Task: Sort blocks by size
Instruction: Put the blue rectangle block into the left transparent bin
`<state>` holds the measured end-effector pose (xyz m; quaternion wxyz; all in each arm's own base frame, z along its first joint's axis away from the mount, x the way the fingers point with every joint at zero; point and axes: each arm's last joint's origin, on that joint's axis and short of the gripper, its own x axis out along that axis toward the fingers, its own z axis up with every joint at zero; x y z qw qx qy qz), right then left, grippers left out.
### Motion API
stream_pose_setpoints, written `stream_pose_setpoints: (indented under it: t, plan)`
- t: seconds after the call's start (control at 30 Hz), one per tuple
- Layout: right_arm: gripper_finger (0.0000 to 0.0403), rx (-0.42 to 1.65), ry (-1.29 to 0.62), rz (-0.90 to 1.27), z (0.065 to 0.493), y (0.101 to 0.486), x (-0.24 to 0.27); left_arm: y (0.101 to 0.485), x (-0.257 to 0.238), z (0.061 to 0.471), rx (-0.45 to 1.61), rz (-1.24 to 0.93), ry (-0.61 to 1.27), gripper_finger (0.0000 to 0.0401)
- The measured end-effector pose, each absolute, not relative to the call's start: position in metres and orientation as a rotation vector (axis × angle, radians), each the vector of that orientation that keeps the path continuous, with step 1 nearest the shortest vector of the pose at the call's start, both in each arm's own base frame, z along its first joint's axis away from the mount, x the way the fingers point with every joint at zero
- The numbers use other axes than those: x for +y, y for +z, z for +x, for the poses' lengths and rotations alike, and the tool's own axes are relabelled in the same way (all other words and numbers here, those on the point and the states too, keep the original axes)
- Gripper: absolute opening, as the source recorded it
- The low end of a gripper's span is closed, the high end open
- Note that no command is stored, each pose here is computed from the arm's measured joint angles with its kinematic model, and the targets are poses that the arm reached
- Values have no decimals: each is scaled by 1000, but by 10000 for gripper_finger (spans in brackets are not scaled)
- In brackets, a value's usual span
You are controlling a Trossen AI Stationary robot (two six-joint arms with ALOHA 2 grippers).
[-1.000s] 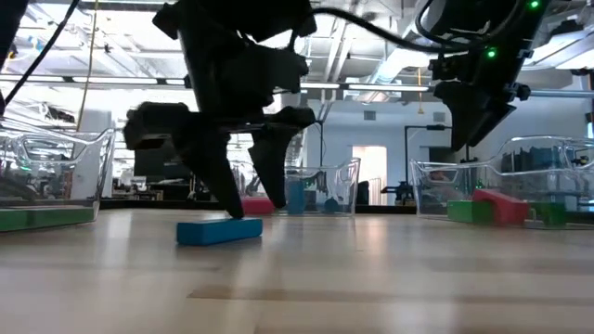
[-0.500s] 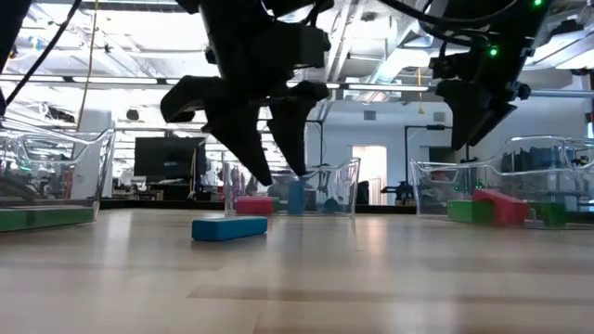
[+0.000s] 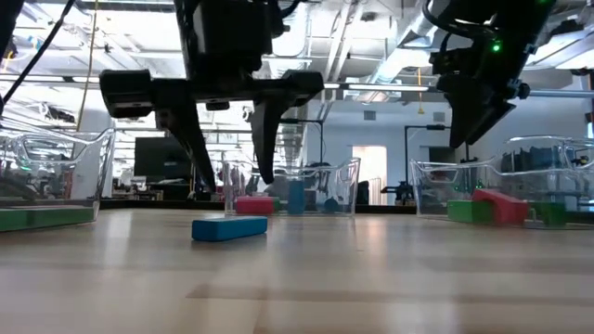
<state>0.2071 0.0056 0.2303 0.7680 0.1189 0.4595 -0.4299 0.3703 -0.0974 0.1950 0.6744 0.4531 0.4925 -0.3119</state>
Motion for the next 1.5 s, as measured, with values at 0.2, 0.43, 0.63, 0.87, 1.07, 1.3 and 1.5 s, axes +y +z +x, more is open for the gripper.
stream_pose_setpoints:
  t: [0.2, 0.43, 0.63, 0.87, 1.07, 1.3, 1.5]
  plan:
    - [255, 995, -929, 256, 207, 230, 7, 189, -98, 366, 1091, 1081, -798, 218]
    - [255, 991, -928, 258, 208, 230, 7, 171, -97, 361, 1051, 1180, -865, 218]
    - [255, 990, -928, 259, 208, 231, 7, 172, -98, 364, 1001, 1222, -869, 218]
    - [255, 984, -926, 262, 208, 231, 7, 172, -99, 364, 961, 1258, -925, 218]
    - [255, 970, -918, 267, 210, 231, 7, 156, -100, 367, 995, 1248, -963, 218]
    - [255, 971, -908, 258, 210, 231, 9, 147, -101, 369, 1025, 1262, -966, 217]
    - [255, 971, -908, 255, 210, 231, 9, 150, -100, 370, 1026, 1259, -964, 194]
